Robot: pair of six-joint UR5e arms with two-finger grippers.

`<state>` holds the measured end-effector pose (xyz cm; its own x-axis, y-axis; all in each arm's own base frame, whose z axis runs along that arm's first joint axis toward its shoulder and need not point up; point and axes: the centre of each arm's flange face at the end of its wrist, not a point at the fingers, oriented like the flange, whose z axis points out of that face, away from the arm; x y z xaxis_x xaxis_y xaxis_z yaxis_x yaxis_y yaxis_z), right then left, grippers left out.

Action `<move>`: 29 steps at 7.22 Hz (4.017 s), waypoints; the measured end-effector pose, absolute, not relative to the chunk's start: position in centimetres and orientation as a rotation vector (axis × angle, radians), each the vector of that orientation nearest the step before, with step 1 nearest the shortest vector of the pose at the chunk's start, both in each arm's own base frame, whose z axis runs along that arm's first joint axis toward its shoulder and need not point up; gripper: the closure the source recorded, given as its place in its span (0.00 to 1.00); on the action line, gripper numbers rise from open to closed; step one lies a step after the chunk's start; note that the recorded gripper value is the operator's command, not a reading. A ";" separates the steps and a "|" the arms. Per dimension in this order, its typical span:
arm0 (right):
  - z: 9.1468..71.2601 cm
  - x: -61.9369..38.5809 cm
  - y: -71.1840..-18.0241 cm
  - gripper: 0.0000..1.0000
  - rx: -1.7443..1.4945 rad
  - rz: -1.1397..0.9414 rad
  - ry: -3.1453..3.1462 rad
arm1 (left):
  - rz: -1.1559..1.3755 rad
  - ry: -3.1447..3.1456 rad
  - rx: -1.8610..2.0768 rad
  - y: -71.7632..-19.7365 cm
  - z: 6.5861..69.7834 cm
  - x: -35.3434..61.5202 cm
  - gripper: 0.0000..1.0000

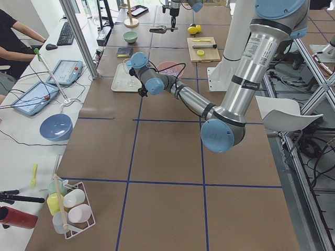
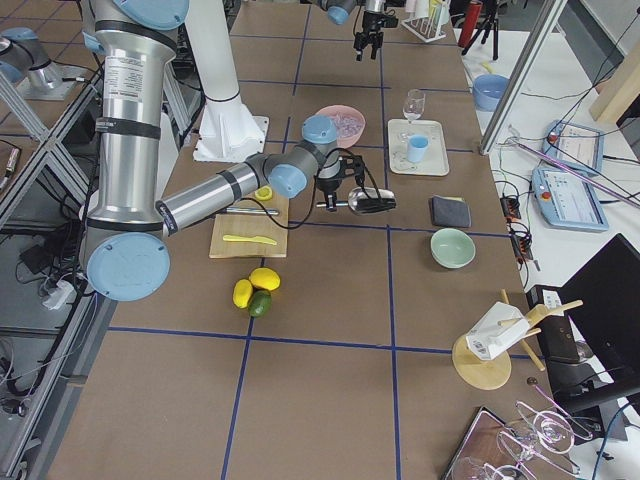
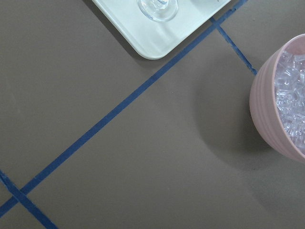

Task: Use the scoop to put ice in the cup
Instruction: 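Grasp the scoop handle with the right gripper and lift it, then carry the scoop toward the pink bowl while the left gripper reaches its rim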

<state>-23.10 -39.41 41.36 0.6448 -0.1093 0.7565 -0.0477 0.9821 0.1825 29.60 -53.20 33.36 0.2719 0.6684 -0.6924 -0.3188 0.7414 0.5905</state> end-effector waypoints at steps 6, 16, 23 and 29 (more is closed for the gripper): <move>34.6 -25.9 -43.8 1.00 0.242 -0.264 -0.709 | 0.702 1.114 0.367 -52.9 33.1 30.4 0.00; 24.2 -32.3 -42.9 1.00 0.271 -0.967 -0.382 | 0.942 1.132 0.687 -48.6 32.4 41.6 0.00; 18.8 -36.1 -39.5 1.00 0.199 -1.172 -0.356 | 1.293 1.106 1.023 -44.8 32.5 47.4 0.00; 13.8 -37.8 -41.2 1.00 0.171 -1.242 -0.290 | 1.283 1.242 1.033 -44.3 34.5 48.3 0.00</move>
<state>-37.76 -41.17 13.80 0.2925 -0.9482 0.1241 0.9051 0.3164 0.2839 48.26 -44.25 34.48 -0.1036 0.9920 -0.0725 -0.1042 0.0616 0.9926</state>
